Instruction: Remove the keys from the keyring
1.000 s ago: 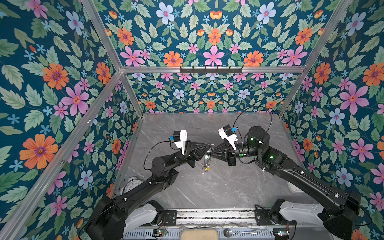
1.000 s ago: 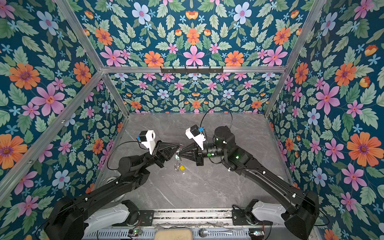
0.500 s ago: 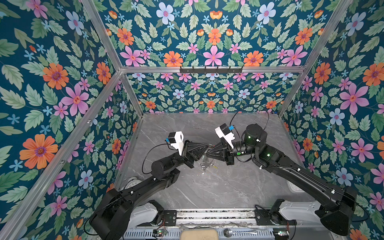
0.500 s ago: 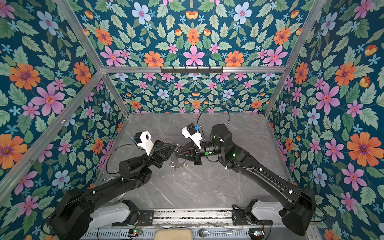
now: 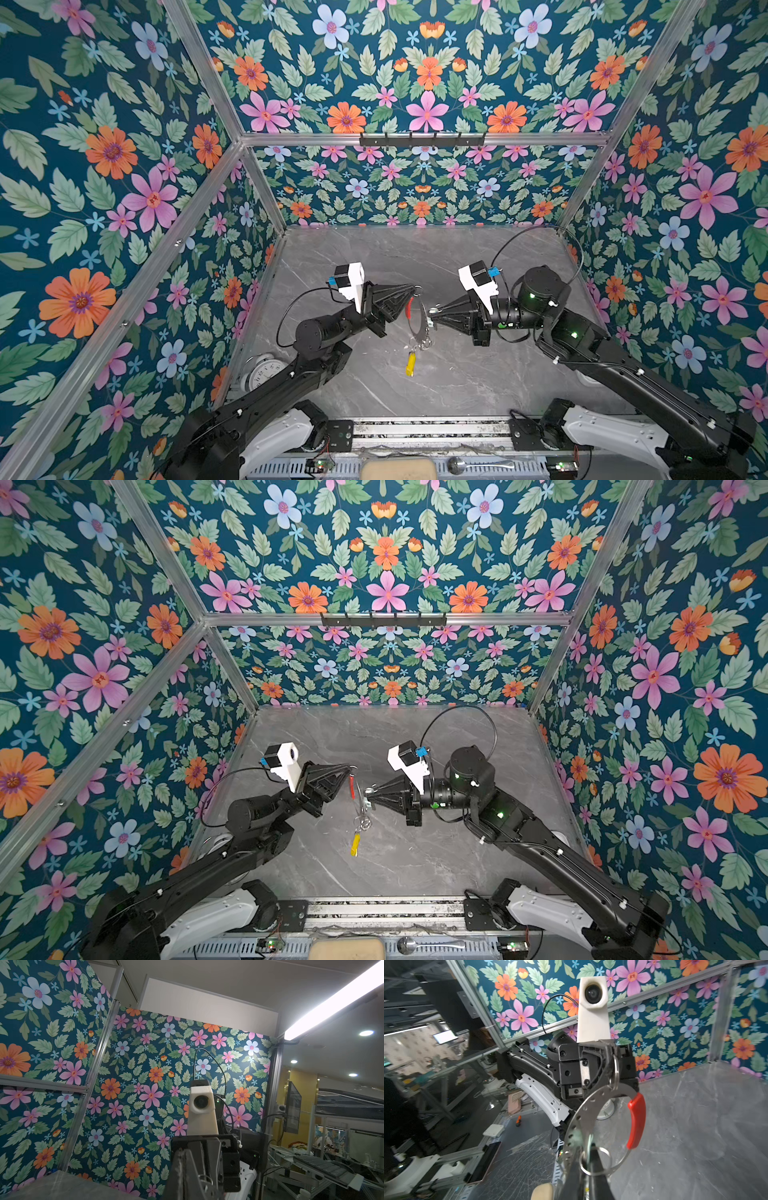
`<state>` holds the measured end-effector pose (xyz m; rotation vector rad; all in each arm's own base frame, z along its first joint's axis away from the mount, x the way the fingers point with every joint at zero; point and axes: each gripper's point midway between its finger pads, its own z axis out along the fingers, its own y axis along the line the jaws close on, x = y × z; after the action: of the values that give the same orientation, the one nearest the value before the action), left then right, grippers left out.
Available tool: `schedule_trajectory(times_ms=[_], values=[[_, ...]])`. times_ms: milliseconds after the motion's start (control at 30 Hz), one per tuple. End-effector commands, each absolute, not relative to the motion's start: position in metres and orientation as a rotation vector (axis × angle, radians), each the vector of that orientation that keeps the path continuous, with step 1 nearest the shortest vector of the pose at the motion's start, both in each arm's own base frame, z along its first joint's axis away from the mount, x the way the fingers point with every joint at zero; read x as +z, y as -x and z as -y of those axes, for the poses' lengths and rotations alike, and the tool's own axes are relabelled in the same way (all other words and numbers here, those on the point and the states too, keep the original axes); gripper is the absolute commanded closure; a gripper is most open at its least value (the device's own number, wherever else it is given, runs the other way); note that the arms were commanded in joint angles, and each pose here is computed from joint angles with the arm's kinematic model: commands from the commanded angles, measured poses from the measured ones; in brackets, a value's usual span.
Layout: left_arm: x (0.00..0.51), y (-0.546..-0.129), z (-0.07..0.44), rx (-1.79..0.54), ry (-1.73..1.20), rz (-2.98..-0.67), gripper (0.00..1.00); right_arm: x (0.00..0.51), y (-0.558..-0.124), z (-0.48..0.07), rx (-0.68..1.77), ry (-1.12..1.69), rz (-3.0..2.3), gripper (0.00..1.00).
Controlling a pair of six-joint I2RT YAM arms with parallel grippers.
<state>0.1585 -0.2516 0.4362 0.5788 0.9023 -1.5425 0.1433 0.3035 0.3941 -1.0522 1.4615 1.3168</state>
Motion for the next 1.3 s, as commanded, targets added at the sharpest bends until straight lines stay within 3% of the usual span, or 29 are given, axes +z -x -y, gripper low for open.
schedule_trajectory(times_ms=[0,233,400,700,1000,1067,1200,1267], values=[[0.43,-0.167,0.254,-1.462,-0.581,-0.964,1.0,0.383,-0.17,-0.288,1.13,0.931,-1.548,1.0],[0.419,-0.172,0.252,-1.388,-0.58,-1.047,1.0,0.337,-0.221,-0.25,1.055,0.661,-1.748,1.0],[0.408,-0.177,0.251,-1.351,-0.566,-1.101,1.0,0.253,-0.254,-0.234,1.078,0.443,-1.976,1.0],[0.393,-0.182,0.252,-1.348,-0.545,-1.148,1.0,0.106,-0.265,-0.222,0.995,0.197,-2.342,1.0],[0.379,-0.186,0.253,-1.35,-0.524,-1.187,1.0,0.052,-0.273,-0.205,0.833,0.073,-2.486,1.0],[0.377,-0.187,0.252,-1.353,-0.517,-1.191,1.0,0.046,-0.274,-0.201,0.798,0.049,-2.508,0.91],[0.373,-0.188,0.254,-1.356,-0.512,-1.205,1.0,0.044,-0.277,-0.195,0.749,0.012,-2.509,0.6],[0.372,-0.189,0.253,-1.354,-0.509,-1.209,1.0,0.05,-0.278,-0.195,0.756,0.014,-2.49,0.52]])
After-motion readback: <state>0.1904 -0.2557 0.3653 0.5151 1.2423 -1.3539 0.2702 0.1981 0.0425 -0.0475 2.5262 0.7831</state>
